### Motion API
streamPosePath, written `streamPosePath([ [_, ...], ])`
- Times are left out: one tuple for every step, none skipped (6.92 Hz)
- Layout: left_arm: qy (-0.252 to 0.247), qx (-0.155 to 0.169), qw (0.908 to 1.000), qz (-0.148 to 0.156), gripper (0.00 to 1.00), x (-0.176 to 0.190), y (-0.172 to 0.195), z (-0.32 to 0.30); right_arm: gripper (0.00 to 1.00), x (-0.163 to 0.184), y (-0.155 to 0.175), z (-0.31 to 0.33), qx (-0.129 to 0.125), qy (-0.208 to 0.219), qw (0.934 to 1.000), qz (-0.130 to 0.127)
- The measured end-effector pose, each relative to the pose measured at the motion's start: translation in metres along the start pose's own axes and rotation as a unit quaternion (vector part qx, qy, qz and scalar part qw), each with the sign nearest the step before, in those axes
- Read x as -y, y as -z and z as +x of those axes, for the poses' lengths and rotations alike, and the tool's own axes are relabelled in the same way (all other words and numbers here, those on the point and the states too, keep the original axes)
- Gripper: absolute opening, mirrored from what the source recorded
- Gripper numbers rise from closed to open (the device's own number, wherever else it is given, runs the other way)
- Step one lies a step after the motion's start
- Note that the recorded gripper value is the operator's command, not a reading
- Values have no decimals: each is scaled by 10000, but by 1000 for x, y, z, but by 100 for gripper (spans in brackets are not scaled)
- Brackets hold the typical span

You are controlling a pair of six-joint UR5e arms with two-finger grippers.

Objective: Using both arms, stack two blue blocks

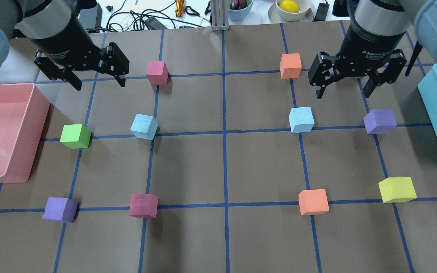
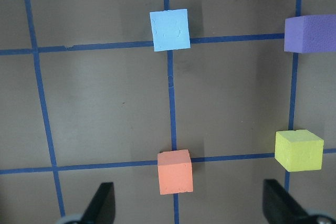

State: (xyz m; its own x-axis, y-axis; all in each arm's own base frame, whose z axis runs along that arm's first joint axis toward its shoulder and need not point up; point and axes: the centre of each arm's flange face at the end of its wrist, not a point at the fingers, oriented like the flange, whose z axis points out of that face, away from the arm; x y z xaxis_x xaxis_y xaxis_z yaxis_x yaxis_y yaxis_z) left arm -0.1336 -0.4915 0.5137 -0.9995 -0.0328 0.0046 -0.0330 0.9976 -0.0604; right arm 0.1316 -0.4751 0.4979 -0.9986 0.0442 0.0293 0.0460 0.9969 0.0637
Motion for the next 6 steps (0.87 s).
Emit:
streamPosePath([
  [0,0,10000,-1,100,0,0,0,100,0,0,0,-3,0,10000,-4],
  [0,0,10000,-1,100,0,0,0,100,0,0,0,0,2,10000,-4],
  [0,2,10000,0,100,0,0,0,100,1,0,0,14,4,10000,-5],
  [0,5,10000,-6,100,0,-1,0,100,1,-1,-1,19,4,10000,-10],
  [0,8,10000,-17,100,0,-2,0,100,2,-2,0,10,4,10000,-22],
  [-3,9,10000,-40,100,-1,-3,0,100,3,-3,0,0,-2,10000,-36],
])
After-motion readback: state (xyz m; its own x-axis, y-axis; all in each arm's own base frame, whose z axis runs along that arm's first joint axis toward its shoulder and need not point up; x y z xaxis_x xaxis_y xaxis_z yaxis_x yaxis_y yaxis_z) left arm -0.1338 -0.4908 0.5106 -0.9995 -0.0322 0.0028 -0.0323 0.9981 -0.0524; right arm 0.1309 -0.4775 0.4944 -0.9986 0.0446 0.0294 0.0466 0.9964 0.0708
